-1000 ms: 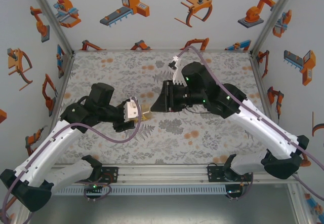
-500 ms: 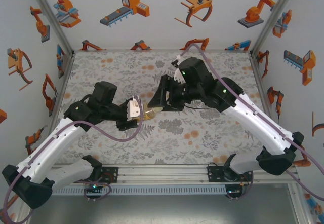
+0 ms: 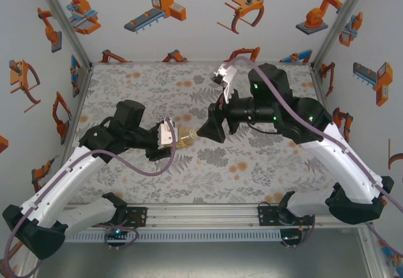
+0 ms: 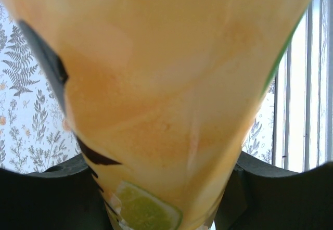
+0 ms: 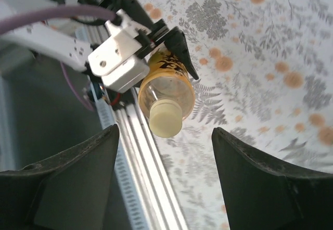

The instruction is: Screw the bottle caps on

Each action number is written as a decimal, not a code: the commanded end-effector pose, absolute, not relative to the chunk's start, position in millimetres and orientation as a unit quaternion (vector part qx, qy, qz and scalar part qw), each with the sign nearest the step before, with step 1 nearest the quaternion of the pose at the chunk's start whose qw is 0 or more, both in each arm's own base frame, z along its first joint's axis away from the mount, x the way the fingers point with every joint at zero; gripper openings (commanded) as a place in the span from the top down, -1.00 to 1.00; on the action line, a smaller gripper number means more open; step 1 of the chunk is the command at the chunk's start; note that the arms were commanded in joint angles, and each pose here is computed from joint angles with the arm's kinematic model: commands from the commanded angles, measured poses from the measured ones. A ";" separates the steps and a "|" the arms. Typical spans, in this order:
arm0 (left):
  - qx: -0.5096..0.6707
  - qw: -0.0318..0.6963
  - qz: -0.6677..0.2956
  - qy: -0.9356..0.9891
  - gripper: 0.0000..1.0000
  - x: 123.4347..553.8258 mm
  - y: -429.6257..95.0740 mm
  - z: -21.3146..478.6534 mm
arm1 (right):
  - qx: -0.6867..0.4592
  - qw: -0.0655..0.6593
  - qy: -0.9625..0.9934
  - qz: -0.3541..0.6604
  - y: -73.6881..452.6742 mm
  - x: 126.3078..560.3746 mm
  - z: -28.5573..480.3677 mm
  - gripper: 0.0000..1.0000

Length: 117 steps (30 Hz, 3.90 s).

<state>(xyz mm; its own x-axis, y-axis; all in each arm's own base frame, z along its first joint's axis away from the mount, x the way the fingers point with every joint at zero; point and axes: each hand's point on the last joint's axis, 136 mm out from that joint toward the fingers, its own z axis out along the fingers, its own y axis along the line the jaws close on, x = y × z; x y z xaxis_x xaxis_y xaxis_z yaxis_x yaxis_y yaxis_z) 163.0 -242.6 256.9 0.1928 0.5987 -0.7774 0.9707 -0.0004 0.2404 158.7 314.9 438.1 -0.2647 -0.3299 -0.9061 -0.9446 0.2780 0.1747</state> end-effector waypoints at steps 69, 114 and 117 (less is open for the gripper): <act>0.636 0.457 -0.209 0.586 1.00 198.6 -262.9 286.5 | 0.051 0.147 0.861 0.484 322.1 214.2 337.3 0.48; 0.649 0.432 -0.258 0.570 1.00 161.1 -254.3 288.1 | -0.681 0.467 0.424 0.373 328.8 121.7 432.8 0.18; 0.648 0.434 -0.259 0.570 1.00 159.9 -253.7 289.0 | -0.680 0.463 0.425 0.378 329.6 120.5 431.2 0.25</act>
